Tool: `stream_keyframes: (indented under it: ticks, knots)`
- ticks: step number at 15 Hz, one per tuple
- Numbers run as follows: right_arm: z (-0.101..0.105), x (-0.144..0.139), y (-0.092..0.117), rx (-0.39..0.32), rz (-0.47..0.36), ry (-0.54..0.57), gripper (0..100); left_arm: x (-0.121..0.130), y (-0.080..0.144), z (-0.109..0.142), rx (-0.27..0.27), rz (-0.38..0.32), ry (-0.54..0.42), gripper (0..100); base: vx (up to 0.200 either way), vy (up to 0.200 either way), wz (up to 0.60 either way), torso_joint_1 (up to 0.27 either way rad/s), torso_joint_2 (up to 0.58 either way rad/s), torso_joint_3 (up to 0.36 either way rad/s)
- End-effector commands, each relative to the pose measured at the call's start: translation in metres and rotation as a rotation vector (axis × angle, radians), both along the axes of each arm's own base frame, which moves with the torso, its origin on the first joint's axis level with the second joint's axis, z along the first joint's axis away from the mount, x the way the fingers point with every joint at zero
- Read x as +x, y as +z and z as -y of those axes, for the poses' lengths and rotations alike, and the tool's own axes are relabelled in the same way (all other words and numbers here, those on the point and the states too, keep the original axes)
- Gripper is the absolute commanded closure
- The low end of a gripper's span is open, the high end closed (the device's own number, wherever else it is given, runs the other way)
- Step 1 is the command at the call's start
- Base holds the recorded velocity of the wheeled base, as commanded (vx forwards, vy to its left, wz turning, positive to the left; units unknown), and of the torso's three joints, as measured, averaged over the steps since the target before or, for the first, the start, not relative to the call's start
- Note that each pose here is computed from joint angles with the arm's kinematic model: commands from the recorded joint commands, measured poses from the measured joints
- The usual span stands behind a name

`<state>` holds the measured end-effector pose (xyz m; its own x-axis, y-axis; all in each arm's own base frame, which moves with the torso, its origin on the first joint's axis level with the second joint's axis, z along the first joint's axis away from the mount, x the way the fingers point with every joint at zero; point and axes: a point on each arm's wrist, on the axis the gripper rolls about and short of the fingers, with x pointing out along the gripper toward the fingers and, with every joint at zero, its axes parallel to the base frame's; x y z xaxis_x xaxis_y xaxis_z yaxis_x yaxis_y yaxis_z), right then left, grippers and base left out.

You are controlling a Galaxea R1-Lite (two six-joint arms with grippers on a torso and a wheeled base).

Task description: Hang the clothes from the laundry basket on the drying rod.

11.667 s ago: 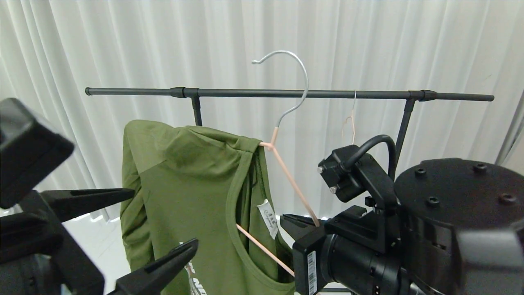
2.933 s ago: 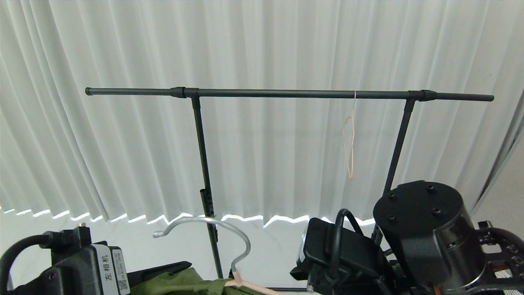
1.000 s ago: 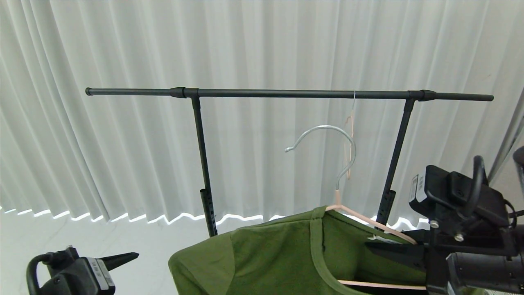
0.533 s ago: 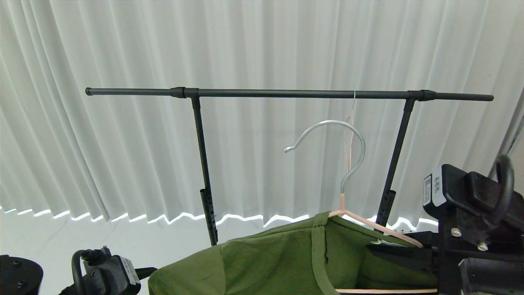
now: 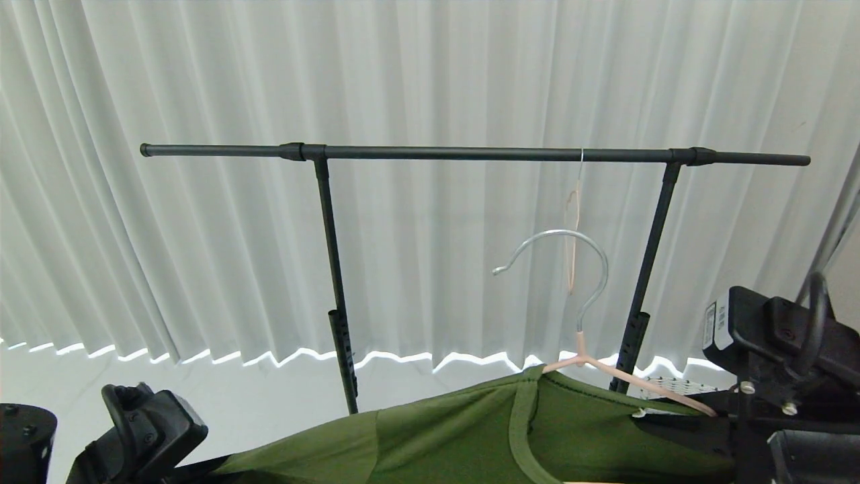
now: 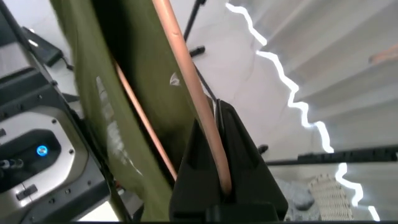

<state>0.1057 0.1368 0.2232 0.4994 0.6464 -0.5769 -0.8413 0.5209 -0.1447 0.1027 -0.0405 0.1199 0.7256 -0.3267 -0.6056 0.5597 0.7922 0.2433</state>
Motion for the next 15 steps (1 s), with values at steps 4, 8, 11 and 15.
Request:
stream_keyframes:
  ticks: [4,8,11,15]
  knots:
    - [0.012,-0.001,-0.002,0.0,0.01,-0.05,100,0.0,-0.005,-0.007,0.046,-0.003,0.065,100,0.0,0.0,0.0,0.0,0.0,0.0]
    - [0.01,0.002,-0.002,0.0,0.012,-0.056,100,0.003,0.003,-0.005,0.034,0.032,0.056,100,0.0,0.0,0.0,0.0,0.0,0.0]
    - [0.01,0.005,-0.001,0.006,0.023,-0.076,100,0.004,0.007,-0.005,0.024,0.044,0.055,0,0.0,0.0,0.0,0.0,0.0,0.0]
    - [0.015,0.01,-0.001,-0.006,0.03,-0.134,100,0.001,0.016,-0.004,-0.052,0.08,-0.006,0,0.0,0.0,0.0,0.0,0.0,0.0]
